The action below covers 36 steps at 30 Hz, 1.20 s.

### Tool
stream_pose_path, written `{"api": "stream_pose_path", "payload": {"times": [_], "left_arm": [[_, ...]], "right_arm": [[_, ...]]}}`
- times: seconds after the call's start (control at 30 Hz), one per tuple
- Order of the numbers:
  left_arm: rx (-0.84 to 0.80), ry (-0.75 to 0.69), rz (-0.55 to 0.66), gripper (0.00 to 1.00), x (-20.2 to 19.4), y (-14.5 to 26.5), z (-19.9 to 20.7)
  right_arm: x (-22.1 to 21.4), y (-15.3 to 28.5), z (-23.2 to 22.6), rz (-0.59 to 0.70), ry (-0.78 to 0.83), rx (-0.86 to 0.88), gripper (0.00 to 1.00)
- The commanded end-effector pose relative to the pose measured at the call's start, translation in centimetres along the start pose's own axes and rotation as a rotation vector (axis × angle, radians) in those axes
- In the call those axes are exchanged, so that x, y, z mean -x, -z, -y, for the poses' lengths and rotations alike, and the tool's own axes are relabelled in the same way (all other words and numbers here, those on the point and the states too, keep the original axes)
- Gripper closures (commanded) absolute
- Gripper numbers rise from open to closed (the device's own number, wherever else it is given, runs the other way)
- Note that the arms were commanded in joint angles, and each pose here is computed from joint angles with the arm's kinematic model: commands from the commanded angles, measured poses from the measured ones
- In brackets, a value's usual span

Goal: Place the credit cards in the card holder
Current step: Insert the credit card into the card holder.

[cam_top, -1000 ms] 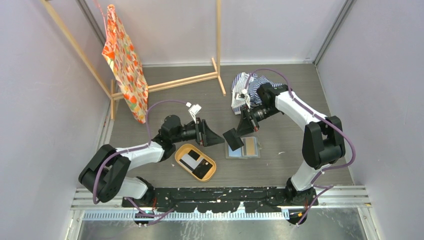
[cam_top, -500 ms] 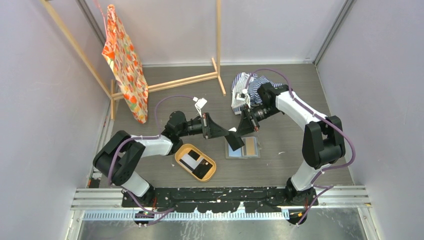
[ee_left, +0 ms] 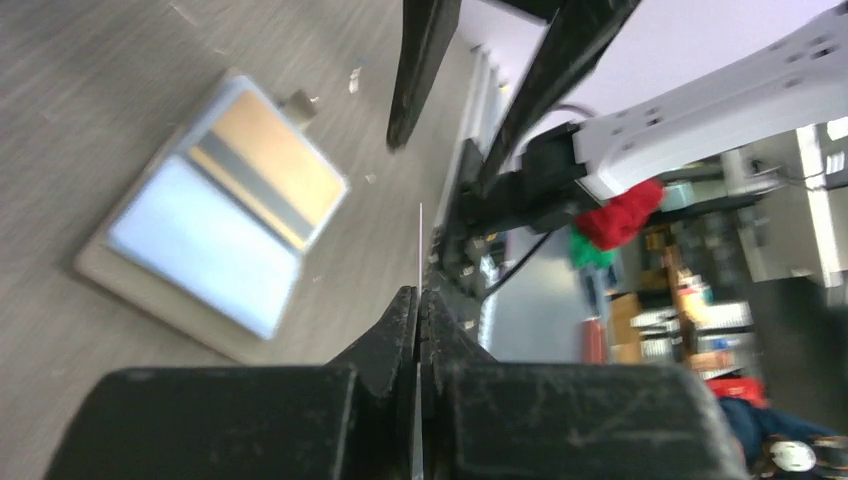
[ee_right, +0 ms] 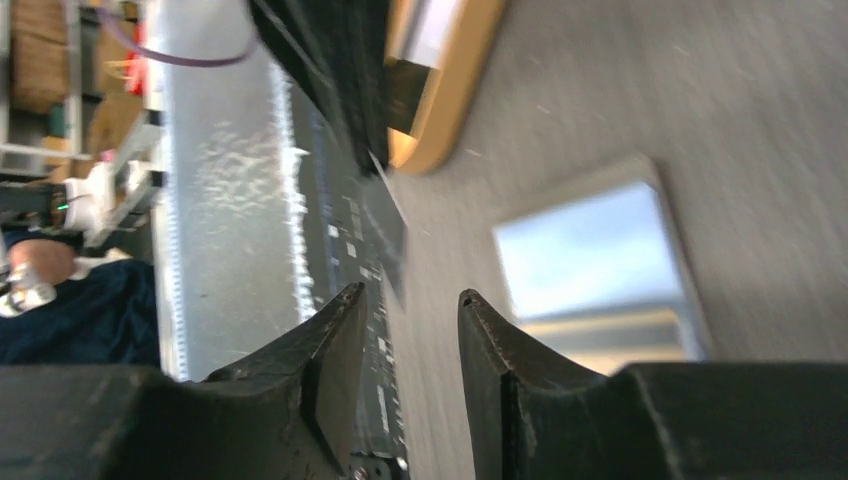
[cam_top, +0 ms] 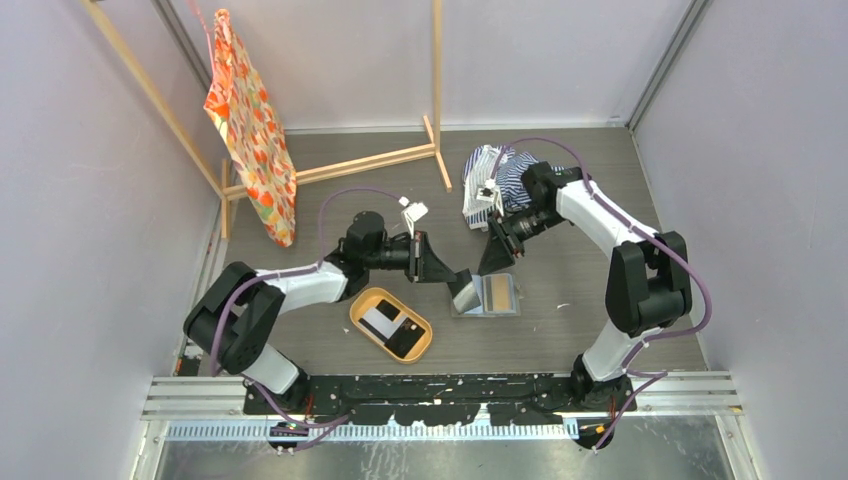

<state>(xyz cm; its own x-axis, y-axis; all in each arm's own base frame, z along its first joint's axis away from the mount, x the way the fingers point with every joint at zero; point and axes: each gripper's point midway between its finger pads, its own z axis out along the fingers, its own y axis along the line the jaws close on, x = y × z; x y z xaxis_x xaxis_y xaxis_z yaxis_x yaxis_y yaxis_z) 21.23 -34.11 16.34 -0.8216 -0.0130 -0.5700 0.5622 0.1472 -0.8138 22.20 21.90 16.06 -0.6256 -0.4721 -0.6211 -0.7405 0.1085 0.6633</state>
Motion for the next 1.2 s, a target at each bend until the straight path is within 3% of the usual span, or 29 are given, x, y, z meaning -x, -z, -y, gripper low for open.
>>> {"api": "stream_pose_path", "payload": {"times": [0.0, 0.17, 0.27, 0.7, 1.17], "left_arm": [[0.134, -0.101, -0.172, 1.00, -1.5, 1.2, -1.4], [0.128, -0.131, -0.212, 1.00, 0.3, 0.1, -1.2], [0.123, -0.107, -0.215, 1.00, 1.1, -1.2, -2.1], [0.121, 0.007, -0.247, 1.00, 0.2, -3.8, -6.2], [0.140, 0.116, -0.220, 1.00, -0.2, -4.7, -9.0]], "right_arm": [[-1.3, 3.4, 4.5, -0.078, -0.027, -0.244, 0.57], [-4.2, 3.9, 6.5, -0.123, -0.176, -0.298, 0.75], [-5.6, 3.5, 7.1, -0.158, -0.262, -0.296, 0.79], [-9.3, 2.7, 10.2, -0.299, -0.446, -0.336, 0.84], [-10.4, 2.5, 10.9, -0.340, -0.478, -0.347, 0.84]]}}
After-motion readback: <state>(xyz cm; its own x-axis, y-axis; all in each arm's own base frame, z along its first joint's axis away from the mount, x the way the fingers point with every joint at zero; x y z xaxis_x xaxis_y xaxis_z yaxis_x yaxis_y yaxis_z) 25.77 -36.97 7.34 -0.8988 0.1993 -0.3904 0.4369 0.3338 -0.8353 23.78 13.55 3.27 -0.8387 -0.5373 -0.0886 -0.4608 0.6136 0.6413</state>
